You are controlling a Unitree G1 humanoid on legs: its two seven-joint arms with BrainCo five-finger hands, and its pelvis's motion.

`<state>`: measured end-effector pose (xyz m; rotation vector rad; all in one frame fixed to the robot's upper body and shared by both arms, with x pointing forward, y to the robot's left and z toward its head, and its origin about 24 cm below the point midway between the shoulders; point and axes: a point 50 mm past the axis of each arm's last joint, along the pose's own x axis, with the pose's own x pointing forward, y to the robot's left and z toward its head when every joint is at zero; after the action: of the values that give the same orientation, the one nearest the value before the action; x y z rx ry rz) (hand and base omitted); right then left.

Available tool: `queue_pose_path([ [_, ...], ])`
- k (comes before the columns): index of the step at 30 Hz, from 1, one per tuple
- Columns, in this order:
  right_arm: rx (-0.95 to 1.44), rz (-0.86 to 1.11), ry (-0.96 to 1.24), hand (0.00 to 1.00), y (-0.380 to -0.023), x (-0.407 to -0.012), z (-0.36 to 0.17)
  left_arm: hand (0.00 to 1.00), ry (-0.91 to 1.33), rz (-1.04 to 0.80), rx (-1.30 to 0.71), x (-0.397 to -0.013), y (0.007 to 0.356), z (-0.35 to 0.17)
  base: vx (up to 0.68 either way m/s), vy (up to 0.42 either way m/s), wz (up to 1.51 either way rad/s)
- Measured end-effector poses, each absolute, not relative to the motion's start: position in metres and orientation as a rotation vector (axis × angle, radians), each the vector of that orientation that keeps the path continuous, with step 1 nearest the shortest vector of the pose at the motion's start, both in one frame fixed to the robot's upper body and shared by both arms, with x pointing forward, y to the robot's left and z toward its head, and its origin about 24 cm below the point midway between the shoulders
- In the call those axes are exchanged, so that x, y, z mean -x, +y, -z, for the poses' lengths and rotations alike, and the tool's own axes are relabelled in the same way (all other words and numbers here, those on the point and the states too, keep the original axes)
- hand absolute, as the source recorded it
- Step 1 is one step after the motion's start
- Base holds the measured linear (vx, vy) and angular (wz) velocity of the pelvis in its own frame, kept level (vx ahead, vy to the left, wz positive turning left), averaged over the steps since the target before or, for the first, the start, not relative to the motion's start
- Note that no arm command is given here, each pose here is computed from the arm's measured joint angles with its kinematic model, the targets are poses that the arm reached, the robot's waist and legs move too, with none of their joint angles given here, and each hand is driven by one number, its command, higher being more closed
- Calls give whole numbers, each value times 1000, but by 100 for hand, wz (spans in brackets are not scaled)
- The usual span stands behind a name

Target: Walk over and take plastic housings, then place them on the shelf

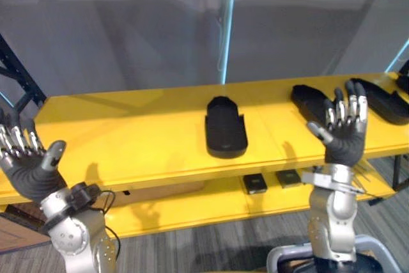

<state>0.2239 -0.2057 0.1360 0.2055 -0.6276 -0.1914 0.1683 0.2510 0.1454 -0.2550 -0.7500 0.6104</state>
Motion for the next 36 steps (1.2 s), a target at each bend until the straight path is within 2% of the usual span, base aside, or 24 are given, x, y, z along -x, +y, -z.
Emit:
queue_pose_path([
  [6, -226, 207, -590, 0, -205, -225, -124, 0, -734, -636, 259, -169, 252, -142, 0, 0, 2],
  [10, -214, 200, -577, 0, -210, -220, -118, 0, -645, -789, 260, -168, 258, -124, -22, 26, 45],
  [12, -190, 207, -590, 0, -217, -218, -119, 0, -543, -949, 201, -159, 276, -103, 2, 54, 90],
  [14, -134, 151, -596, 0, -221, -223, -121, 0, -392, -1218, 142, -141, 304, -70, 54, 60, 78],
  [17, -105, 44, -591, 0, -212, -231, -123, 0, -266, -1446, 80, -111, 326, -44, 83, 44, 25],
  [19, -84, -38, -580, 0, -205, -234, -124, 0, -163, -1515, 24, -98, 331, -24, 107, 40, 29],
  [23, -3, -82, -526, 0, -208, -236, -123, 0, -63, -1512, -34, -86, 332, -4, 84, 42, 16],
  [27, 13, -62, -487, 0, -221, -229, -117, 0, 135, -1402, -46, -74, 330, 30, 4, 6, -11],
  [31, -73, -52, -440, 0, -220, -212, -102, 0, 377, -1257, 38, -61, 309, 74, -57, -6, -38],
  [36, -75, -47, -391, 0, -205, -192, -85, 0, 538, -1080, 123, -62, 279, 103, -50, -33, -38],
])
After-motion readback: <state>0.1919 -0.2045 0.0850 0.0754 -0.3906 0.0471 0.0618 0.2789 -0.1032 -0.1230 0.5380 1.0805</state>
